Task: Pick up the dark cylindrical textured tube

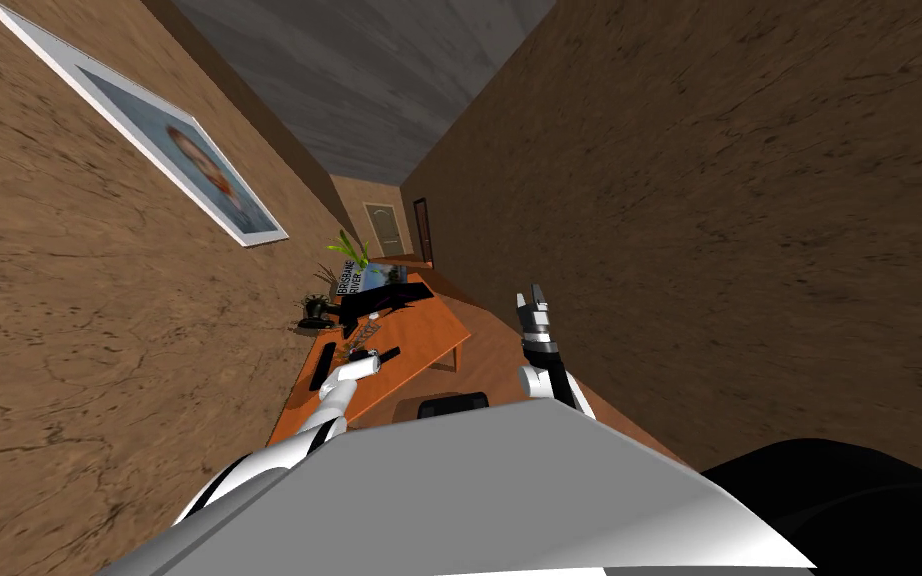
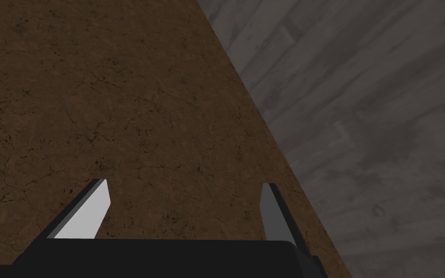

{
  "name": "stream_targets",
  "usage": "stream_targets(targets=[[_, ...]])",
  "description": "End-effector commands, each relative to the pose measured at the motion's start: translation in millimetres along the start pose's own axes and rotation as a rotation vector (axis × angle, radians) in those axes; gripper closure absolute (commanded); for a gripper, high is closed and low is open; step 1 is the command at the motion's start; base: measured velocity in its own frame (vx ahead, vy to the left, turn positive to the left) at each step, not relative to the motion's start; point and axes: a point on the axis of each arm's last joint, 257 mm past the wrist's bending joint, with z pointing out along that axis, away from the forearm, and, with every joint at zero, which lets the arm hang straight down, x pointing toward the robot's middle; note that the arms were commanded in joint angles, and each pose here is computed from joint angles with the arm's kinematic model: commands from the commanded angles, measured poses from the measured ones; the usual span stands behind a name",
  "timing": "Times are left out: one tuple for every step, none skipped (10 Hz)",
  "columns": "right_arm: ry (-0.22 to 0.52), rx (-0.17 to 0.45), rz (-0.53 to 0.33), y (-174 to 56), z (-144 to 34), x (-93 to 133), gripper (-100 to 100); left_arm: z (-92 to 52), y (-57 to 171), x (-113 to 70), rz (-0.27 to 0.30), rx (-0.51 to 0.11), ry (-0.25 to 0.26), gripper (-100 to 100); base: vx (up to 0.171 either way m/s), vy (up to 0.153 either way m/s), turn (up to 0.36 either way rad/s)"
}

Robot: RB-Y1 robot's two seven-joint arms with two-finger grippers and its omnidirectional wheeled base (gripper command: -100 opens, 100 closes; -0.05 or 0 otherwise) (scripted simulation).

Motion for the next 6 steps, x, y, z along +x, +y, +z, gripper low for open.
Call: stream_targets(targets=[[0.000,0.000,0.000,0.0,0.0,0.0,0,3.3,2.2,-9.5,-0.022,0.001,-0.015,-100,-0.022,0.025,-0.158],[0.000,0.000,0.000,0.0,0.0,0.0,0,4.6,3.5,-12.9,-0.031,0.001,-0.021,-100,-0.029,0.032,-0.155],[0.000,0.000,0.000,0.0,0.0,0.0,0,4.6,2.8,-10.0,-0.023,-0.002,-0.016,-100,-0.015,0.013,-0.024],[0.000,0.000,0.000,0.0,0.0,0.0,0,4.9,2.6,-10.2,-0.025,0.000,-0.017,100,-0.006,0.000,0.006],[0.000,0.000,0.000,0.0,0.0,0.0,0,5.1,5.0,-10.3,-0.025,-0.004,-0.017,100,0.000,0.000,0.000],[0.000,0.000,0.000,0.0,0.0,0.0,0,5.0,3.6,-10.4,-0.026,-0.002,-0.017,100,0.000,0.000,0.000]])
